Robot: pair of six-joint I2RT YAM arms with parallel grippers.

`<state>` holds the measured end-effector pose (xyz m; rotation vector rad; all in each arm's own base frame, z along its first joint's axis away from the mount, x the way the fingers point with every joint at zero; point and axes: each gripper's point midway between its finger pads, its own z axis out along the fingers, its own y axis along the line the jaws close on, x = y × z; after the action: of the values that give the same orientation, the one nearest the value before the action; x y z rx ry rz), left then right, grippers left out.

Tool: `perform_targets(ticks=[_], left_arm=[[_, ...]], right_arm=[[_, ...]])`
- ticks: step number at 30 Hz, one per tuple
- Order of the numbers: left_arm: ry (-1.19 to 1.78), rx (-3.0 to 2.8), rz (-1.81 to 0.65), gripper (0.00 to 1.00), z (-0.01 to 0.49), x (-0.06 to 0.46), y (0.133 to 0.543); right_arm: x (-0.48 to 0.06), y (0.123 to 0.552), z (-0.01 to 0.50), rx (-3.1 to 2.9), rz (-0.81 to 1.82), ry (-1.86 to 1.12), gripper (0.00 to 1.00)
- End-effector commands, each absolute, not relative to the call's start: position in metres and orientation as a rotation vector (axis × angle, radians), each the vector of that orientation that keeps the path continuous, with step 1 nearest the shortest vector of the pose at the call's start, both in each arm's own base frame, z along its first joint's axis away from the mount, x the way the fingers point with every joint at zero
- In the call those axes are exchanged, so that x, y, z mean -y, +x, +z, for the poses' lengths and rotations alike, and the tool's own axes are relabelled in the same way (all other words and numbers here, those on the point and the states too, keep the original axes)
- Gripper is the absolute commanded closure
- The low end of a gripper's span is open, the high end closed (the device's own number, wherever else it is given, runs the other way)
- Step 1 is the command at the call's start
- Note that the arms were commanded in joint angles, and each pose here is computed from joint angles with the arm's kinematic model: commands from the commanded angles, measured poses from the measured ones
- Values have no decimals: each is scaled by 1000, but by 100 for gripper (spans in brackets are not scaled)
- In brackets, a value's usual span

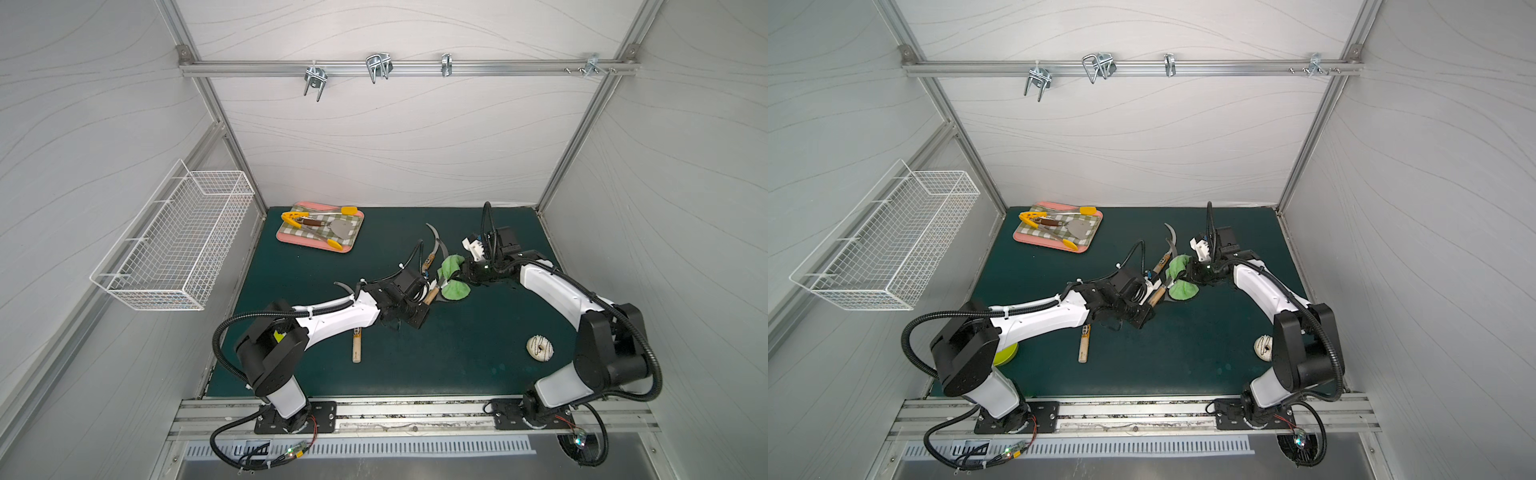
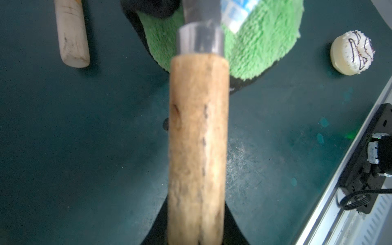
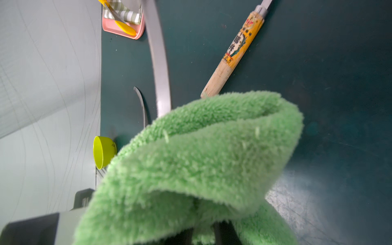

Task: Wipe small sickles with rags
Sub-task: Wipe the small sickle.

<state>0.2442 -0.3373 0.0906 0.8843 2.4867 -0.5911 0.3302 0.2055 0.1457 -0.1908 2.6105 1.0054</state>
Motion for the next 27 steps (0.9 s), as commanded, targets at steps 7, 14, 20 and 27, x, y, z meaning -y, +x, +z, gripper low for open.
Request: perform_targets(ticks=[7, 14, 20, 27], left_arm=[[1121, -2466, -687, 100, 81, 354, 192], [1108, -2475, -683, 100, 77, 349, 187], [1098, -2472, -680, 100, 77, 344, 185], [1062, -2473, -687, 100, 76, 337, 182]], right_arm=[[-220, 376, 179, -2468, 974, -276, 95], [-228, 408, 185, -2446, 955, -292, 95], [-224, 446, 198, -2406, 931, -247, 95], [-210, 469, 194, -2414, 865, -205, 96]])
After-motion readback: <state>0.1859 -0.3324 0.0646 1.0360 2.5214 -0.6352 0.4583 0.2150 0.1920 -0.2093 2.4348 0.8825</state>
